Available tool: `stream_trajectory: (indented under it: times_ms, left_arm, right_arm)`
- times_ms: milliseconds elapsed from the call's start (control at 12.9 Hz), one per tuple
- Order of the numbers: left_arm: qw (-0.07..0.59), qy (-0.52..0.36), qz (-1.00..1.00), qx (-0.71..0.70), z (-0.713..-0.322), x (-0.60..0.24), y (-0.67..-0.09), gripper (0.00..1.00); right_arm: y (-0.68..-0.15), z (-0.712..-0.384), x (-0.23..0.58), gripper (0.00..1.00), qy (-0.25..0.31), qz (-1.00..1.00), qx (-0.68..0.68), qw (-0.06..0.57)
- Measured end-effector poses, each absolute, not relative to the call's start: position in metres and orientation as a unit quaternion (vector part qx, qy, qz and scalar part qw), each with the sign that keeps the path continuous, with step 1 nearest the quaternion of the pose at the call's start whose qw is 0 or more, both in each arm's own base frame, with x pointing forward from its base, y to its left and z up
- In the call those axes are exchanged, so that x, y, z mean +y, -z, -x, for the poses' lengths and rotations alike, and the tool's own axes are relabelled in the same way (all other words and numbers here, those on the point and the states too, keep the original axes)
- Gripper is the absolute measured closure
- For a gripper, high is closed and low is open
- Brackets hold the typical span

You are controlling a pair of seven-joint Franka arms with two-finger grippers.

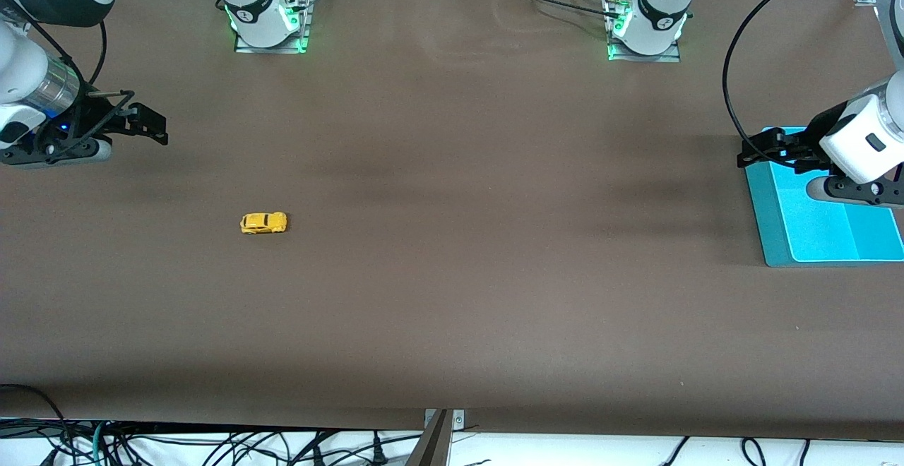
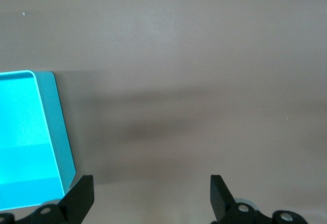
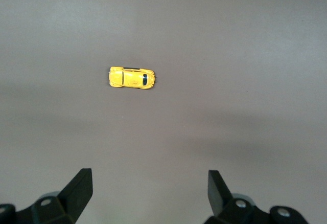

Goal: Wind and store yellow beetle car
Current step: 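Move the right gripper over the yellow toy car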

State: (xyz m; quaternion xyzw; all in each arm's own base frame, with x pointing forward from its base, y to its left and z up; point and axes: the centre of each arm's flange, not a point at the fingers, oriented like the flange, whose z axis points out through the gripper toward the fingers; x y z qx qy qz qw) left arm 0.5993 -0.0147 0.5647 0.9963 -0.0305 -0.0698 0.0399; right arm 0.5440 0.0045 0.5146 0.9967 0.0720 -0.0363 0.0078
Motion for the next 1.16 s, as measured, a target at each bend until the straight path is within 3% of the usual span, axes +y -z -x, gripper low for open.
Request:
stream_trajectory:
  times_ms: [387,1162]
  left_arm:
    - [0.040,0.070,-0.996,-0.031,-0.599,-0.015,-0.565,0.00]
    - [0.040,0.070,-0.996,-0.030,-0.599,-0.015,-0.565,0.00]
  right_arm:
    - [-0.471,-0.548,0.008,0.00,0.075,-0.980,0.183,-0.002]
    - [-0.350,-0.534,0.034,0.00,0.041,-0.877,0.478,-0.009]
